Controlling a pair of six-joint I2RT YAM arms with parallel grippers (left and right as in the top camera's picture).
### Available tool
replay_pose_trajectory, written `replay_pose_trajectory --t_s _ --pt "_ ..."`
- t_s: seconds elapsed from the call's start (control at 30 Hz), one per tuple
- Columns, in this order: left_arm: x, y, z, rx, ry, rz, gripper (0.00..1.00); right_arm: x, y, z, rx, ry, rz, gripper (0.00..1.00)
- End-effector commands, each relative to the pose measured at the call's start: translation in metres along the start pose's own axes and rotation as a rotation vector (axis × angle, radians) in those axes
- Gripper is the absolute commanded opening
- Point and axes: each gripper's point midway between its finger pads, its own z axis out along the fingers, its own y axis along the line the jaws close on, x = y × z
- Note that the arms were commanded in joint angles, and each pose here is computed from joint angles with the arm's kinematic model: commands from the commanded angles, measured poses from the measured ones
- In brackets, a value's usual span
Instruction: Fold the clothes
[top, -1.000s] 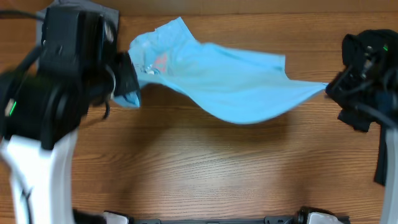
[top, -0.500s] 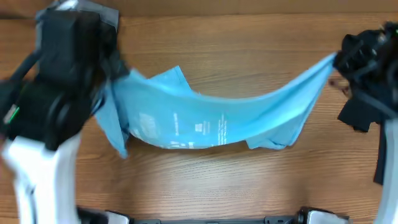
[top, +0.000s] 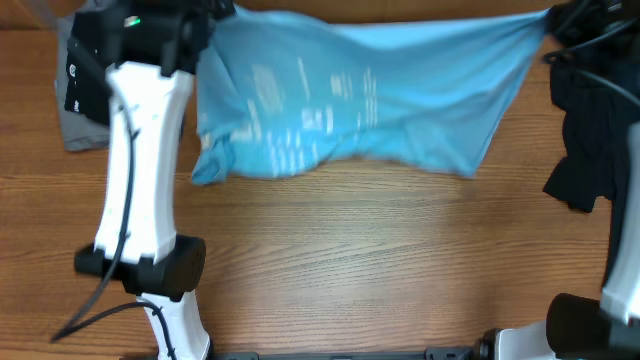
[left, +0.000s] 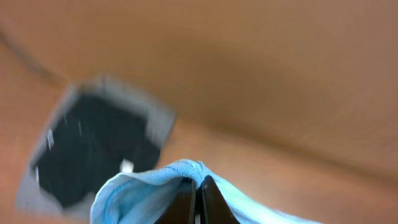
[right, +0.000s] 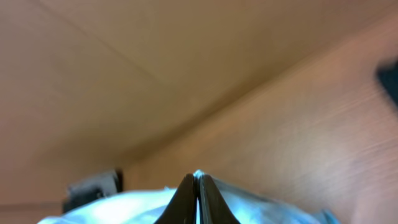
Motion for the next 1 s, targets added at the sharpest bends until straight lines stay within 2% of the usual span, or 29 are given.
replay_pose_trajectory --t_s 0.0,0.07,0.2,0.43,0.5,0.53,0.7,0.97 --pt "-0.089 0.034 -0.138 0.065 -0.329 -0.079 0.04 -0.046 0.031 -0.089 -0.040 -0.198 -0.075 0.04" --pt "-0.087 0.041 -0.156 0.073 -0.331 -0.079 0.04 -0.038 0.025 -0.095 -0.008 -0.168 -0.074 0.04" --pt "-0.043 0.038 -0.126 0.048 -0.140 -0.008 0.04 -0.006 -0.008 -0.068 0.103 -0.018 -0.012 0.04" --pt "0.088 0.033 -0.017 -0.109 0.380 0.035 0.04 0.071 -0.086 -0.005 0.306 0.276 0.101 0.04" --pt "0.134 0.039 0.012 -0.201 0.537 0.061 0.04 0.096 -0.110 0.012 0.347 0.344 0.135 0.04" --pt "0.142 0.040 0.017 -0.215 0.562 0.067 0.04 0.101 -0.114 0.015 0.354 0.358 0.139 0.04" --pt "0.144 0.036 0.014 -0.199 0.571 0.053 0.04 0.105 -0.116 0.015 0.361 0.364 0.140 0.04" --pt "0.102 0.040 -0.043 -0.129 0.437 0.006 0.04 0.091 -0.099 -0.009 0.325 0.278 0.109 0.04"
